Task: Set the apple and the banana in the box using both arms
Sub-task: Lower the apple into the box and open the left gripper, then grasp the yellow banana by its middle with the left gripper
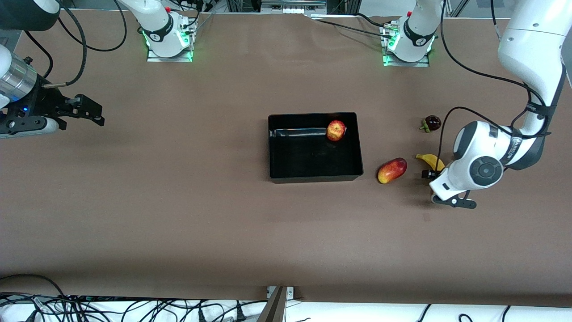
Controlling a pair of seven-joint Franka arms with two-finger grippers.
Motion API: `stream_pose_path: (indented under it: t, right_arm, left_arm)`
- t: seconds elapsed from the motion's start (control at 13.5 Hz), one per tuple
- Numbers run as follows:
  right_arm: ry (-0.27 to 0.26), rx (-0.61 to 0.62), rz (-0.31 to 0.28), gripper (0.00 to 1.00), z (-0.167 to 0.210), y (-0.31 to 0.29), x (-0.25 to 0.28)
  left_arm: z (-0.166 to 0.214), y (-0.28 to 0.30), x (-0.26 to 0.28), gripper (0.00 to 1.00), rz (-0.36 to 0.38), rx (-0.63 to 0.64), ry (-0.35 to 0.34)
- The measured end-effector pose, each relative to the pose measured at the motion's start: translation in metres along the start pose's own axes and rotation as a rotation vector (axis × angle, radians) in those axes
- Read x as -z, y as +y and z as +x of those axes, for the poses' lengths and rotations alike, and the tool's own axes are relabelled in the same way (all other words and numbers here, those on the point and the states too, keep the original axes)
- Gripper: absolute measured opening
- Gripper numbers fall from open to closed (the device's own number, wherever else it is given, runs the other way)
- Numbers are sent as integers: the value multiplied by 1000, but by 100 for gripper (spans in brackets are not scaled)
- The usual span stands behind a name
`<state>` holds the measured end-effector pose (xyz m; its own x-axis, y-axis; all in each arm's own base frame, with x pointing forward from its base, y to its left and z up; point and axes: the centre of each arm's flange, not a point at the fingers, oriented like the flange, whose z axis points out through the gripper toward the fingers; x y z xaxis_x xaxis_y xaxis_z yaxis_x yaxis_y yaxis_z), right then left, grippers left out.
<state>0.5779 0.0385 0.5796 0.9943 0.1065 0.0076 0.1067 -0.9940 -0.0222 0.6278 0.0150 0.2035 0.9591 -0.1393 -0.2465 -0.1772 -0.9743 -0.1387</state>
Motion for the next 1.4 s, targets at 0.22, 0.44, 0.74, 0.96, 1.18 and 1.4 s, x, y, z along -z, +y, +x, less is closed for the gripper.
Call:
stream_pose_path:
  t: [0.22,0.44,0.74,0.96,1.18,1.4]
  right_arm:
    - [-4,-5,-2,100,0,3,-1]
    - [-4,-6,-2,100,0,4,-1]
    - [-4,-6,-2,100,0,4,-1]
    - [-4,-6,-2,100,0,4,-1]
    - [-4,-6,-2,100,0,4,-1]
    - [-4,-6,-2,100,0,4,-1]
  left_arm:
    - [-5,3,-13,100,-13,-26,6]
    - [-8,-7,-27,68,-31,-74,20]
    - [-7,-8,-24,34,-35,-118,30]
    - [-4,-2,13,34,-25,-131,9]
    - [-5,23,111,34,-104,-115,-49]
    - [-9,77,181,34,-223,-133,-45]
